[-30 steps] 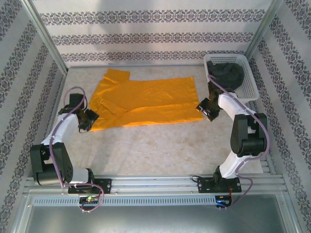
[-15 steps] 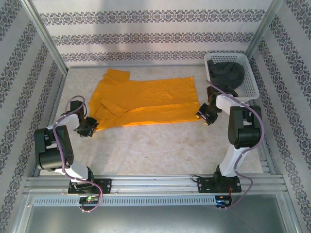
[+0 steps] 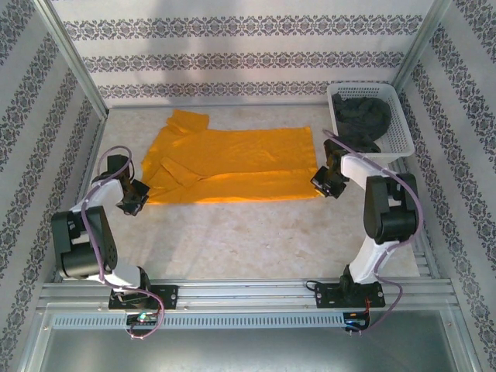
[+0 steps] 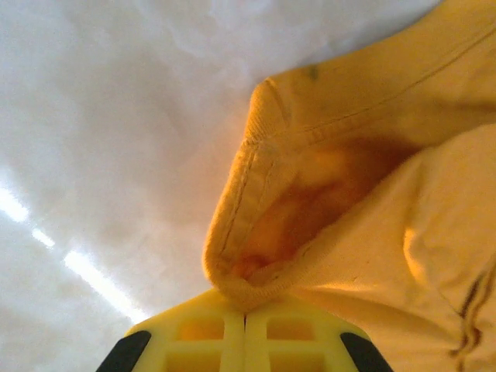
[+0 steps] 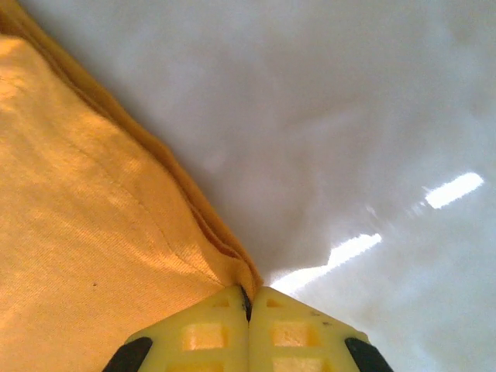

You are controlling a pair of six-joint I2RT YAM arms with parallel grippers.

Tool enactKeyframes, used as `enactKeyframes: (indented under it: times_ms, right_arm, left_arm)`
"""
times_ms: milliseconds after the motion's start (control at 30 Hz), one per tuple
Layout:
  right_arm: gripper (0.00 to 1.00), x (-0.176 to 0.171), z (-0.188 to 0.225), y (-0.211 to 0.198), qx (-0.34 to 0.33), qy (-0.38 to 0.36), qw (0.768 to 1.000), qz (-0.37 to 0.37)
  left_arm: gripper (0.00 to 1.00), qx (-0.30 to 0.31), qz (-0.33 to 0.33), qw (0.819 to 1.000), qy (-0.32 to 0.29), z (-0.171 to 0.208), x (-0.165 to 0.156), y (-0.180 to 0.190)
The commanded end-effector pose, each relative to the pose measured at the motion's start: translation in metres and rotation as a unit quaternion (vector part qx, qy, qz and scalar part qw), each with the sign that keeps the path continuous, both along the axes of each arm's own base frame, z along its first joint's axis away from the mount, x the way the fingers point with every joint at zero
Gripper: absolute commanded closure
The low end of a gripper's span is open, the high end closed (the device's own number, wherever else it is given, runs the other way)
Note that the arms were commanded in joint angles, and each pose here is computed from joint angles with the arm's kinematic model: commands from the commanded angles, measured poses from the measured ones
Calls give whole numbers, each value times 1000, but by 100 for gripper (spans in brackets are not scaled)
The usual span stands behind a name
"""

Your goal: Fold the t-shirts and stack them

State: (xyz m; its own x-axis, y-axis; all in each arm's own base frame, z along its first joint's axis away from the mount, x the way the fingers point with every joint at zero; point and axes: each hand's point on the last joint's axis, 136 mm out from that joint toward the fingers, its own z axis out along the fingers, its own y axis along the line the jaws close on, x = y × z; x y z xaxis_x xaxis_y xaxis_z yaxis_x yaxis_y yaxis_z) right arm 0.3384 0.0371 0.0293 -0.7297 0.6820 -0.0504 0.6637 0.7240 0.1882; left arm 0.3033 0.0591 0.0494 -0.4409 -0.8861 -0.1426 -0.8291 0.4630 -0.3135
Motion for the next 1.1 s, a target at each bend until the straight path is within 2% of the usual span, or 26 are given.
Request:
enactKeyframes:
  times_ms: [0,133,267,433,467,500,533,600,700,767,867,933,1033,1067]
  right_arm:
    - [100,-32,5,-14,-29,19,999,-20]
    - [100,-68,3,-14,-27,41,999,-22]
    - [100,-116,-4,-19,-37,82,995,-30]
    - [100,-159,-21,-23,-41,109,992,-47]
    - [100,-162,-23,-23,-36,112,992,-50]
    - [100,-162,-23,-22,-34,111,992,-48]
    - [92,-159,-20,-23,-37,109,992,-43]
    - [75,-146,-7,-24,-52,86,995,-24]
    - [59,-116,28,-20,-98,17,995,33]
    - [52,-93,48,0,-90,-41,992,84]
    - [47,-61,70,64,7,-142,973,181]
    - [46,-50,86,122,107,-199,942,249]
    - [46,-50,100,180,187,-226,901,319]
    - [46,-51,100,191,199,-224,894,331]
  left_arm:
    - [100,14,7,999,42,-1,-41,1]
    - [100,24,32,996,78,-4,-86,-2]
    - [100,63,82,985,136,-8,-138,6]
    - [100,58,143,979,130,-19,-158,3]
    - [96,57,153,979,125,-18,-159,3]
    - [87,59,159,979,118,-15,-157,4]
    - [77,65,163,978,114,-10,-157,7]
    - [63,79,165,977,108,4,-155,12]
    - [55,81,148,982,81,24,-145,9]
    - [53,53,123,990,46,31,-128,-5]
    - [53,-30,72,997,-8,32,-96,-51]
    - [53,-66,39,997,-28,31,-81,-85]
    - [52,-104,21,994,-26,20,-77,-128]
    - [52,-110,22,993,-23,16,-77,-137]
